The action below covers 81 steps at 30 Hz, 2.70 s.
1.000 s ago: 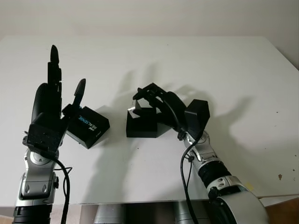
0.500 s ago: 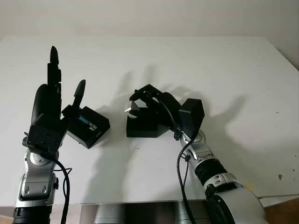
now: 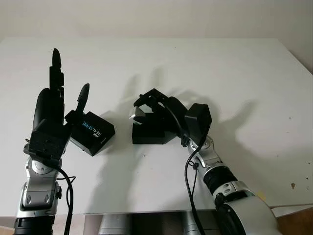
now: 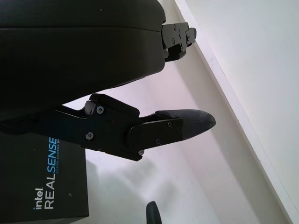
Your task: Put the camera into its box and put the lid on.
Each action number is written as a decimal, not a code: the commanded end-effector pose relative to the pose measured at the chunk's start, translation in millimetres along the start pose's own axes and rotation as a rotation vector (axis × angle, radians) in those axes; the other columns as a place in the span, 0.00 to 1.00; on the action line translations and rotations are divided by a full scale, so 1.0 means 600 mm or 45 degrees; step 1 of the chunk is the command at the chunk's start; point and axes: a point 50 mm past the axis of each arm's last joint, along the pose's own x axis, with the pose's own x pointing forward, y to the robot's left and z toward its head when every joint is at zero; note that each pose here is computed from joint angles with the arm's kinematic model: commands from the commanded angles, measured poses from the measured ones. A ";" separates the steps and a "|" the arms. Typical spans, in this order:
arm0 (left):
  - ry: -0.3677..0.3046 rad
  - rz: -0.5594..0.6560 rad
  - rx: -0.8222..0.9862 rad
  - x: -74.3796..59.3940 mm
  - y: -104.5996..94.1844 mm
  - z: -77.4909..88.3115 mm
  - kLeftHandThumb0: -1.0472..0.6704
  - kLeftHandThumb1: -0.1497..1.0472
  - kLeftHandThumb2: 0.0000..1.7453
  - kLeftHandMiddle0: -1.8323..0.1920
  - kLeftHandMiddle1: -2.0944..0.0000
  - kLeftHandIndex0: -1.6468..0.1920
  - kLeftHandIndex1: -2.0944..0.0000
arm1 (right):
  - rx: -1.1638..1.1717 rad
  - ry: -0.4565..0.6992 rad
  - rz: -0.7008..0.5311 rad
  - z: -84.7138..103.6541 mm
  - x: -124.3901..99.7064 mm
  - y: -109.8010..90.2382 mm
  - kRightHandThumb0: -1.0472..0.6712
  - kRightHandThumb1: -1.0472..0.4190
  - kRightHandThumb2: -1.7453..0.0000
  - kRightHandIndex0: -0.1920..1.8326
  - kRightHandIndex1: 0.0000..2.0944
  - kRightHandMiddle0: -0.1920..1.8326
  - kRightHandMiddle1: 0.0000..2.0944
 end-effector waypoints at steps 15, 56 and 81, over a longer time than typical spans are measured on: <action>0.001 -0.010 0.017 0.000 0.007 0.002 0.25 1.00 0.30 0.97 0.97 0.97 0.97 | -0.179 -0.003 -0.023 -0.005 -0.027 -0.032 0.27 0.04 0.97 0.16 0.01 0.18 0.75; -0.015 -0.054 0.019 0.011 0.018 0.009 0.25 1.00 0.30 0.98 0.97 0.98 0.98 | -0.985 -0.227 -0.401 0.078 -0.146 -0.038 0.24 0.08 0.96 0.17 0.05 0.22 0.15; -0.004 -0.045 0.009 0.010 0.015 0.004 0.25 1.00 0.29 0.98 0.98 0.98 0.98 | -0.909 -0.177 -0.503 0.054 -0.110 0.014 0.22 0.07 0.97 0.19 0.03 0.20 0.35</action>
